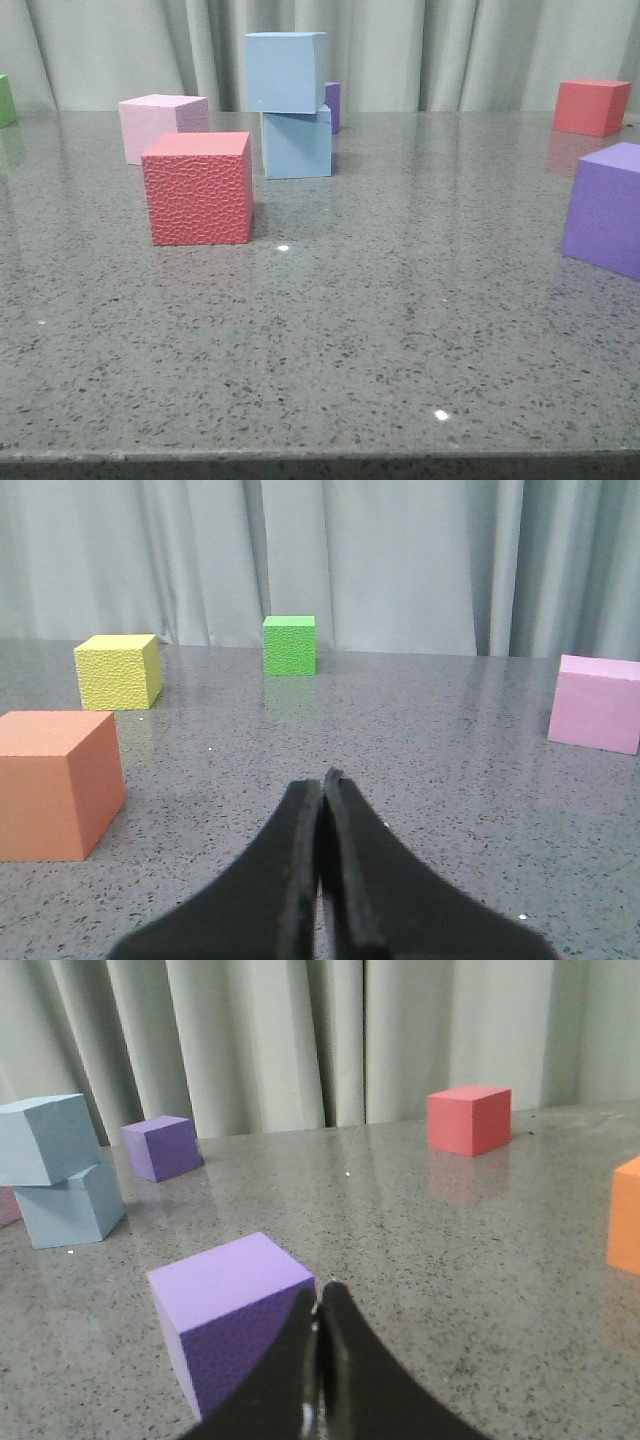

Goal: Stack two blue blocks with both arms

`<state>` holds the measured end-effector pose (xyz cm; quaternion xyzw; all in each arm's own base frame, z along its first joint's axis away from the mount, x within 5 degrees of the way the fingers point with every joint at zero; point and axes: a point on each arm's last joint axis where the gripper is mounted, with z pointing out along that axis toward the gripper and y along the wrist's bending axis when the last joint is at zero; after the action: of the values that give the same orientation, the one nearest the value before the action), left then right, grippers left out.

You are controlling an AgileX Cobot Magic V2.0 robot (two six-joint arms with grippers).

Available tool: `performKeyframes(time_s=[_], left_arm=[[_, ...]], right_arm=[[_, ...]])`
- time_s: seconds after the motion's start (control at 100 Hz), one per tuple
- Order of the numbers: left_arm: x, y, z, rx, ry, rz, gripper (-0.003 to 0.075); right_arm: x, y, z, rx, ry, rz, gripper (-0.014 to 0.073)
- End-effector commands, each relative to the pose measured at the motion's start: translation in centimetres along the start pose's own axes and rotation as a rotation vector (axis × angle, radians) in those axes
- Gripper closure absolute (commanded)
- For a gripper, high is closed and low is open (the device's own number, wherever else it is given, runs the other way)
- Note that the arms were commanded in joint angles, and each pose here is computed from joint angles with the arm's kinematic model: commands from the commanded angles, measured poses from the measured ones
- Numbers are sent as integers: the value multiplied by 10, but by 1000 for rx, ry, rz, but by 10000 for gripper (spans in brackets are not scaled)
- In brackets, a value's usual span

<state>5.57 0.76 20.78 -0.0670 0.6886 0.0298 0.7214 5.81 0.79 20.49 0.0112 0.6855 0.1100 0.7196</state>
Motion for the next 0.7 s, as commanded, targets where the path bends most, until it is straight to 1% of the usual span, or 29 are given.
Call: performKeyframes(time_s=[0.0, 0.26, 0.69], left_arm=[[-8, 0, -3, 0, -105, -11, 739], [-8, 0, -3, 0, -103, -11, 739], [-8, 0, -3, 0, -103, -11, 739]], right_arm=[[-8, 0, 1, 11, -41, -4, 663], [-4, -1, -4, 31, -16, -11, 663], [-4, -1, -4, 31, -17, -11, 663]])
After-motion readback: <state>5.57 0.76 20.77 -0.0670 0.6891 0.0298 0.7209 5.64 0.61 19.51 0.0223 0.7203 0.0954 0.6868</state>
